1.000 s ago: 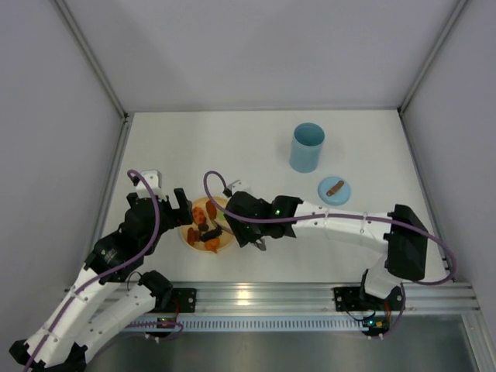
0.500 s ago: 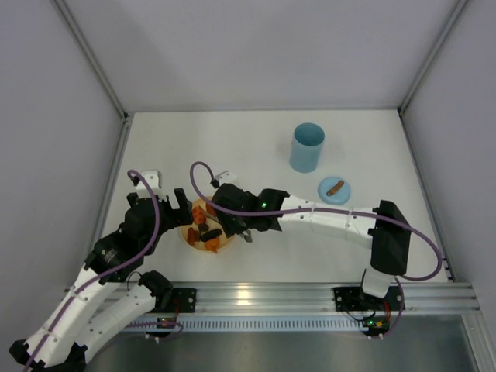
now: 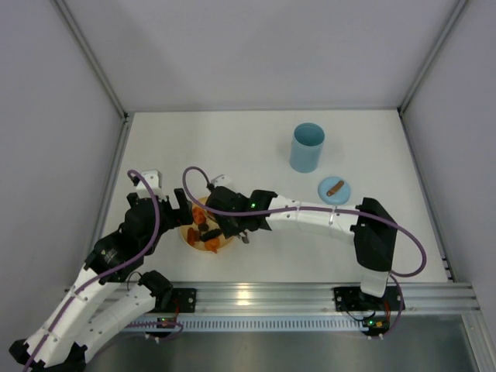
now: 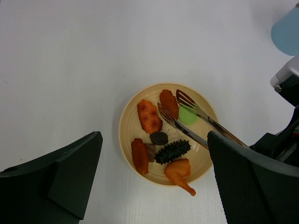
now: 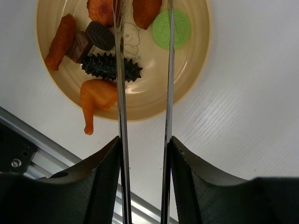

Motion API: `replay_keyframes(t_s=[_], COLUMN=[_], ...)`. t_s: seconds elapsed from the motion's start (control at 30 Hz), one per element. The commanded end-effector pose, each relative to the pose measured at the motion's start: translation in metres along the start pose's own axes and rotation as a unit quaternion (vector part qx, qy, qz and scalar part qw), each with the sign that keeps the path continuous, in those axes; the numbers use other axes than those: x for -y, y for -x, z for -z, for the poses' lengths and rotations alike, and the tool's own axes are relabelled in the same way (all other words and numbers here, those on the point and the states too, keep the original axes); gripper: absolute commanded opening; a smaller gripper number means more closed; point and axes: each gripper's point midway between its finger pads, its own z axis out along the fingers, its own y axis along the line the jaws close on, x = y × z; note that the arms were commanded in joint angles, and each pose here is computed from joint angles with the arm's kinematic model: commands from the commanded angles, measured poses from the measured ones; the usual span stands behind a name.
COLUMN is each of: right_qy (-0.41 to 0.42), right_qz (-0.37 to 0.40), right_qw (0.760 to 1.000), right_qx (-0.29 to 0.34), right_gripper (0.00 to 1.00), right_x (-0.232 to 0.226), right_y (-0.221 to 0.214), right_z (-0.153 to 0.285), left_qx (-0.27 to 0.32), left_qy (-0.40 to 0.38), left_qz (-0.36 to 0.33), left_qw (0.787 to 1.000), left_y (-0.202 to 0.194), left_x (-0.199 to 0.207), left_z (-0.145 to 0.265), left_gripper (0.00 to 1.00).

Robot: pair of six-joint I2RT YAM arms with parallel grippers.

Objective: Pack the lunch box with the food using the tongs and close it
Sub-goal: Pick up the fake food from the plate.

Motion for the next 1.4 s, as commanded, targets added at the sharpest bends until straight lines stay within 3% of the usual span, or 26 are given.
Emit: replay_keyframes(t_s=[0.0,0.4,0.53,0.67,1.37], right_qy=[0.01,-0.01,-0.008,-0.008,-0.009], right_qz=[-0.01,-0.007,-0.008,-0.013,-0.042], right_qw=[0.999,1.0,1.0,0.999,0.993], right_qx=[0.033,0.022,0.024,0.042,0.113], right_gripper=[0.43,0.4,0.33,0.29,0.28], right_x=[-0.008,0.0,0.001,0.005,0.037], right_y=[0.026,0.019,0.021,0.03,0.06], right_z=[0.002,-0.009,-0.004,0.012,0.086], left_qx=[0.014,0.016,0.015,0.014,0.016], left_qy=[0.002,0.001,0.003,0.004,0.004], left_qz=[0.01,0.012,0.011,0.011,0.012], left_qw=[1.0,1.0,1.0,1.0,1.0], left_y=[0.006,0.007,0.006,0.006,0.006], left_x=[0.001,0.001,0.0,0.0,0.0], left_z=[0.0,0.001,0.0,0.0,0.001], left_gripper=[0.99,0.99,0.99,0.99,0.99])
